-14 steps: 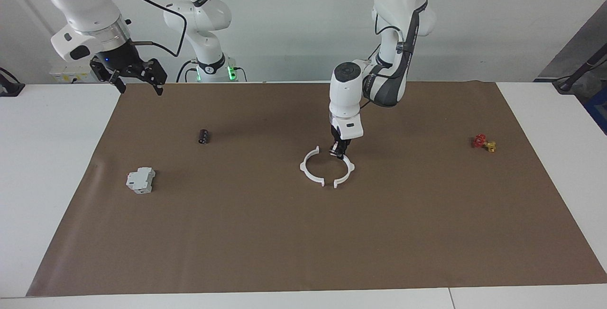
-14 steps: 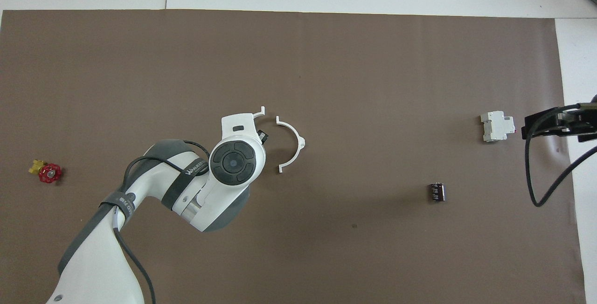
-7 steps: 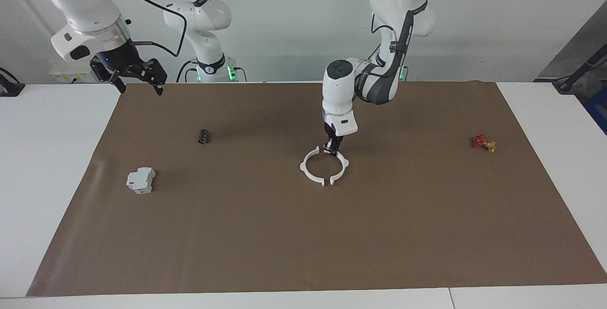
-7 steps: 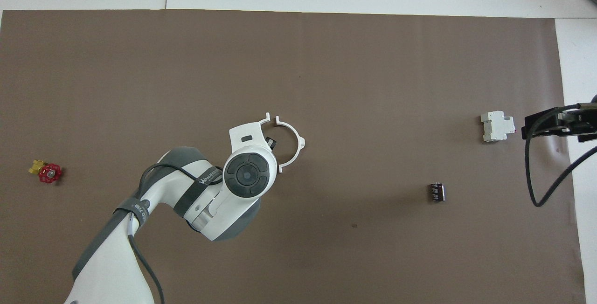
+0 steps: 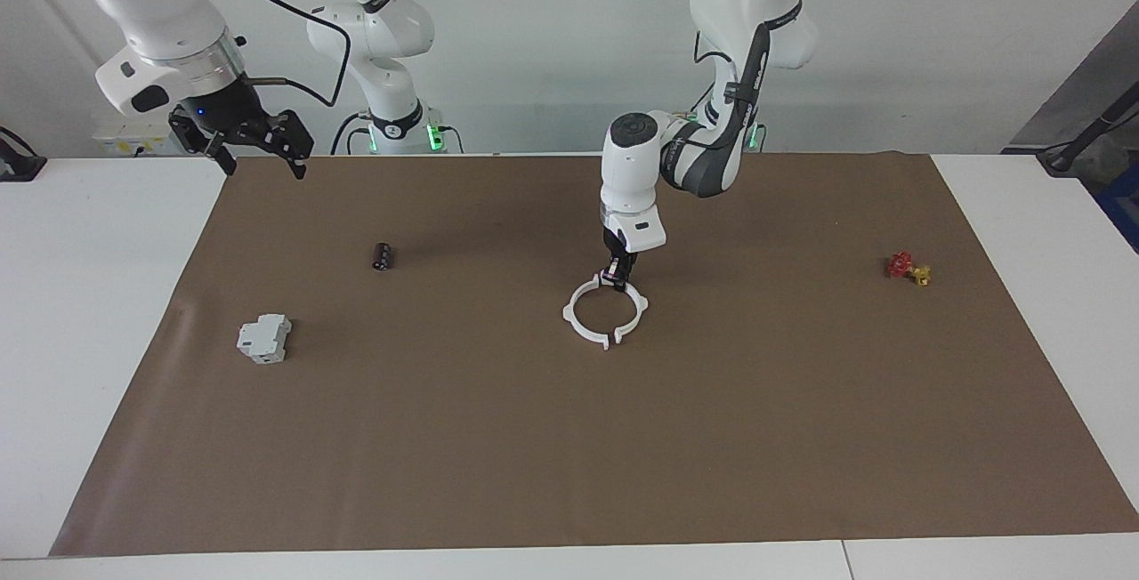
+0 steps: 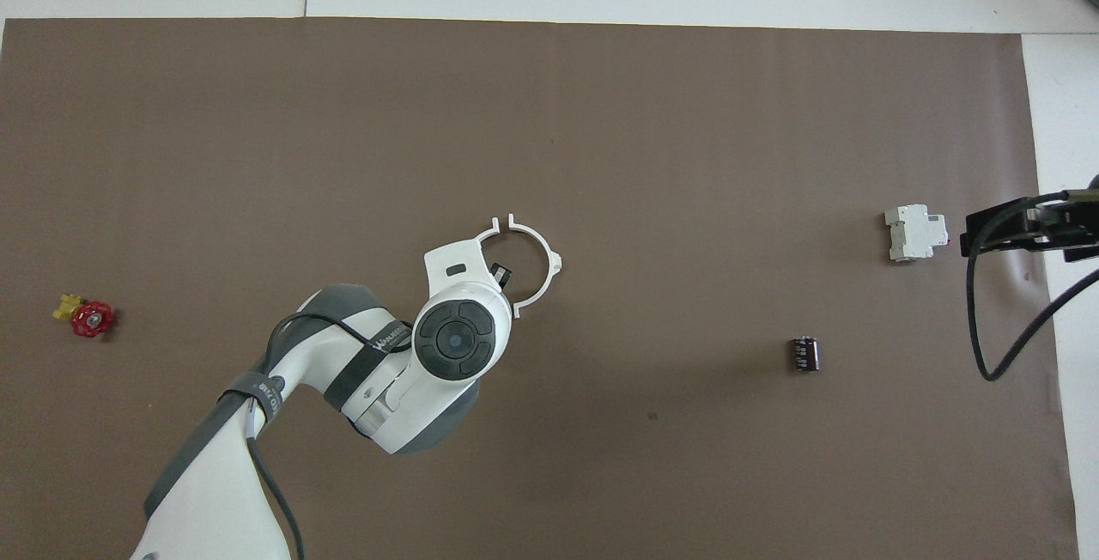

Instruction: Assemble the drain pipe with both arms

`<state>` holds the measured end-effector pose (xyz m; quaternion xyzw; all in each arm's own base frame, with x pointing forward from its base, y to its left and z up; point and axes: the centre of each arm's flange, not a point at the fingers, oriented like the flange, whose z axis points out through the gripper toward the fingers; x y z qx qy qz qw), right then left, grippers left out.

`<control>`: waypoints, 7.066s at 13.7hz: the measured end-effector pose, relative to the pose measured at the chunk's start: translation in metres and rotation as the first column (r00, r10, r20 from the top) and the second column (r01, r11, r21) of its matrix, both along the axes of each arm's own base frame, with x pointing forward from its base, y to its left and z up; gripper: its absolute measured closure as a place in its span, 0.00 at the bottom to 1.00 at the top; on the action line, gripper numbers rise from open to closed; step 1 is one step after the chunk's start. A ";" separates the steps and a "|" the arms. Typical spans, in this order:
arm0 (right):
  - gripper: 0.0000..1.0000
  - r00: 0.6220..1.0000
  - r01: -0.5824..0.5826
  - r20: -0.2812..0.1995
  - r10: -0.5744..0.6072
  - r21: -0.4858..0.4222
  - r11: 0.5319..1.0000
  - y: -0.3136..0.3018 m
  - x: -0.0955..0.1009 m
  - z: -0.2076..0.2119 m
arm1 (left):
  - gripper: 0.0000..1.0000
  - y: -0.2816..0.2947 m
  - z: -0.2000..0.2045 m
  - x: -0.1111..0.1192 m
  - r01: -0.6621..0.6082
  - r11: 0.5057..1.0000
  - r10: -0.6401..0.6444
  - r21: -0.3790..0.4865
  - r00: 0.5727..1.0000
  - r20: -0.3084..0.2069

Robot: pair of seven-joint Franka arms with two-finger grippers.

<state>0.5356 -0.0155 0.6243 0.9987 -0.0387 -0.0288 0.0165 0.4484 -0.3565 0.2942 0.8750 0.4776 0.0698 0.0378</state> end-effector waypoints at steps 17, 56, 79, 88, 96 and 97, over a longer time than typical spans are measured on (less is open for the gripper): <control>0.00 1.000 0.000 0.000 0.000 0.000 1.000 0.000 0.000 0.000 | 0.93 0.003 0.001 0.000 -0.136 0.990 0.137 0.037 0.990 -0.037; 0.00 1.000 0.000 0.000 0.000 0.000 1.000 0.000 0.000 0.000 | 0.93 -0.034 -0.001 -0.002 -0.045 0.994 0.044 0.104 0.999 0.008; 0.00 1.000 0.000 0.000 0.000 0.000 1.000 0.000 0.000 0.000 | 0.00 0.146 0.202 0.051 0.534 0.836 -0.507 0.128 0.840 -0.195; 0.00 1.000 0.000 0.000 0.000 0.000 1.000 0.000 0.000 0.000 | 0.00 0.380 0.268 0.053 0.803 0.595 -0.792 0.006 0.588 -0.167; 0.00 1.000 0.007 0.000 -0.007 0.000 1.000 -0.004 0.000 0.000 | 0.00 0.385 0.274 0.099 0.798 0.603 -0.790 -0.006 0.595 -0.146; 0.00 1.000 0.008 0.000 -0.008 0.000 1.000 -0.004 0.000 0.000 | 0.00 0.382 0.280 0.104 0.802 0.597 -0.794 -0.012 0.589 -0.150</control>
